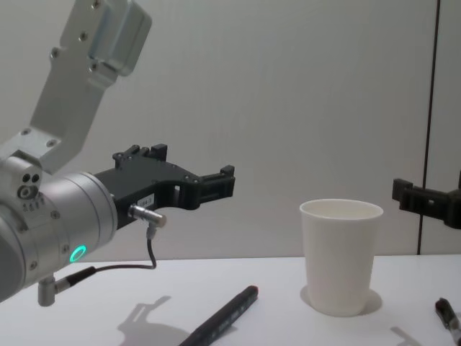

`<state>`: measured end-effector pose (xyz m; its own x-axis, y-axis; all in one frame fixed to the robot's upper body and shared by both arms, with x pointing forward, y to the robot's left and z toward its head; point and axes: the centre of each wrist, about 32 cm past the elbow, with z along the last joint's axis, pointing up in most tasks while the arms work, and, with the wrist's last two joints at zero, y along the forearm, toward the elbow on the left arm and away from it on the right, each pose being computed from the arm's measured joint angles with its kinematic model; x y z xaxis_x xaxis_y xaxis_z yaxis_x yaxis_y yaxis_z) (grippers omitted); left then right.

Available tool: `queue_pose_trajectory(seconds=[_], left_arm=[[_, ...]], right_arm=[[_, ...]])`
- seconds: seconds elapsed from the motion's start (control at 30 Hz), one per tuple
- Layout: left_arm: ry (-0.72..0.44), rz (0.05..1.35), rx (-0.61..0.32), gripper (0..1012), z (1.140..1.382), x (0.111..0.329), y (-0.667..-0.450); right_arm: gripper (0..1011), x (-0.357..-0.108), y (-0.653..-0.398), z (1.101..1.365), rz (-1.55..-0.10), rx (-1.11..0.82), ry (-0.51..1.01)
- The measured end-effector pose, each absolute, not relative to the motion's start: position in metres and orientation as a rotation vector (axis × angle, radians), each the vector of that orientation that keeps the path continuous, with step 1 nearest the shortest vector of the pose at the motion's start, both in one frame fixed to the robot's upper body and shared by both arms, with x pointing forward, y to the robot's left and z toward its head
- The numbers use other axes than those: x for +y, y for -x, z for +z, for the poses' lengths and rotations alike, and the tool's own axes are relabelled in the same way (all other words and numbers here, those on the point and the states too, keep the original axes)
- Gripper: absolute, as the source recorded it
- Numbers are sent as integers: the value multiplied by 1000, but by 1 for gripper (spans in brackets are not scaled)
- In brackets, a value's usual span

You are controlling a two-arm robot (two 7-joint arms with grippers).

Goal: Place the pen into the pen holder.

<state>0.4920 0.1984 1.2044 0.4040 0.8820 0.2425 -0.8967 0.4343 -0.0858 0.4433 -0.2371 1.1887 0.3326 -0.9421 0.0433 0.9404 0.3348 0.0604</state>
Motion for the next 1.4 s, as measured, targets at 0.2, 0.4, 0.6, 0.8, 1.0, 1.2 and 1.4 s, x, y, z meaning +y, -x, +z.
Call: queue_pose_trajectory(seconds=[0.2, 0.4, 0.6, 0.8, 1.0, 1.2, 1.4], left_arm=[[-61, 1124, -268, 1003, 1204, 198, -492], [-61, 1124, -268, 1003, 1204, 198, -492], [-61, 1124, -268, 1003, 1204, 198, -492], [-61, 1124, -268, 1002, 1204, 198, -492], [-61, 1124, -268, 1003, 1204, 198, -492], [-61, 1124, -268, 1003, 1204, 198, -492], [-61, 1124, -268, 1003, 1204, 198, -492]], right_arm=[[1001, -237, -443, 1189, -1229, -75, -26], [1001, -237, -443, 1189, -1229, -75, -26], [1001, -237, -443, 1189, -1229, -75, -26], [1001, -237, -443, 1189, -1229, -75, -26], [1001, -237, -443, 1189, -1229, -75, -26], [1001, -237, -443, 1189, -1229, -75, -26], [1001, -237, -443, 1189, -1229, -75, -26]])
